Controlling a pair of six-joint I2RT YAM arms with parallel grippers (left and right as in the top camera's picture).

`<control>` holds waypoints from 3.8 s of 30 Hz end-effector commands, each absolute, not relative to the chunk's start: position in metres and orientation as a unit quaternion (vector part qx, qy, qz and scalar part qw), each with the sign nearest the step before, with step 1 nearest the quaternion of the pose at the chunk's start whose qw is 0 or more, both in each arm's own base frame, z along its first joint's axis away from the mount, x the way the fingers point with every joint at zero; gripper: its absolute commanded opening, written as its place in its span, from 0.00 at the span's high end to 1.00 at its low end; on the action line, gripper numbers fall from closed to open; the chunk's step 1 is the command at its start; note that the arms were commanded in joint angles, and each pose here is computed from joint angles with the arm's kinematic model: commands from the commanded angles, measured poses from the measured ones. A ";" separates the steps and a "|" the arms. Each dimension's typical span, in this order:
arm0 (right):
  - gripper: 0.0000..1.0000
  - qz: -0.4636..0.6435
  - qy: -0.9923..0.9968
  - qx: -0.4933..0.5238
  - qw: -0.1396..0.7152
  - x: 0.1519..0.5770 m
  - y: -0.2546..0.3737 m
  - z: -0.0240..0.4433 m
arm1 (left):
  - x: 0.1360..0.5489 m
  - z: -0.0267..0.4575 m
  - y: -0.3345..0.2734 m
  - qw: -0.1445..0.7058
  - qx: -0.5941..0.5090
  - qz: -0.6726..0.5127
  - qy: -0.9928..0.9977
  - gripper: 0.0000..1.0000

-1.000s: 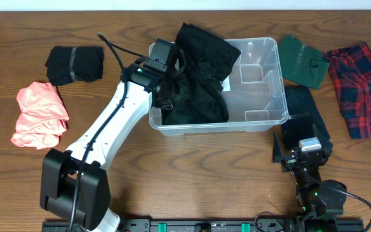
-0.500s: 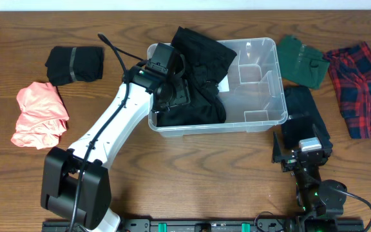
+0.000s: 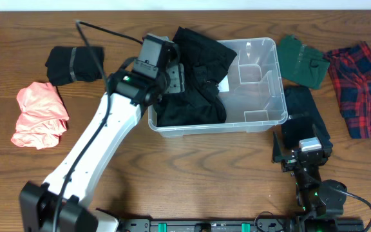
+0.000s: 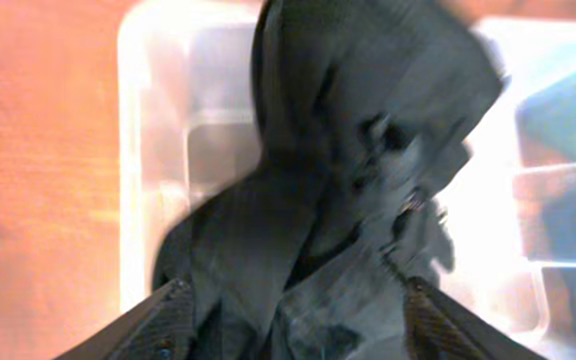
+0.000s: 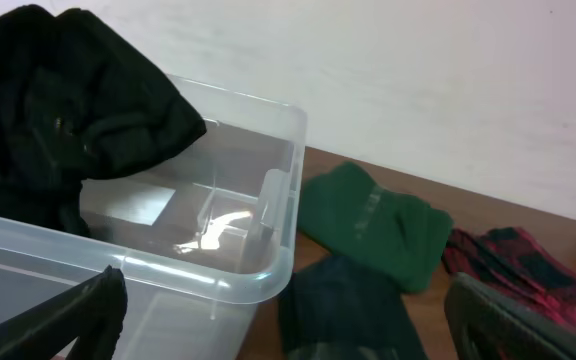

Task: Pack container
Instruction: 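Release the jacket and push it down into the bin with the left gripper, then press and tuck the black jacket into the bin's left side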

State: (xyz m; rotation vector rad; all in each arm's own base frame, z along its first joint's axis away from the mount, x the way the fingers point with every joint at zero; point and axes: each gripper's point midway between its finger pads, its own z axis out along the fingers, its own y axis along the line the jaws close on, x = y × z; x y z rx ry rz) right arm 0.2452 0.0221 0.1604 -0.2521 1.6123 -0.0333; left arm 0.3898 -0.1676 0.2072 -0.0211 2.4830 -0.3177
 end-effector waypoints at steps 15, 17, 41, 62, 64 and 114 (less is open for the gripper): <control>0.01 -0.020 0.720 -0.112 0.685 0.245 0.020 0.160 | 0.450 0.226 -0.228 0.453 0.160 -0.083 0.873 0.94; 0.01 -0.020 0.720 -0.112 0.685 0.245 0.020 0.160 | 0.457 0.206 -0.232 0.441 0.176 -0.072 0.877 0.94; 0.01 -0.020 0.720 -0.112 0.685 0.245 0.020 0.160 | 0.466 0.106 -0.183 0.363 0.086 0.069 0.925 0.94; 0.01 -0.020 0.720 -0.112 0.685 0.245 0.020 0.160 | 0.465 0.175 -0.197 0.424 0.072 0.033 0.902 0.94; 0.01 -0.020 0.720 -0.112 0.685 0.245 0.020 0.160 | 0.456 0.205 -0.193 0.442 0.065 0.022 0.894 0.94; 0.01 -0.020 0.720 -0.112 0.685 0.245 0.020 0.160 | 0.333 0.063 -0.164 0.054 -0.010 0.069 0.996 0.94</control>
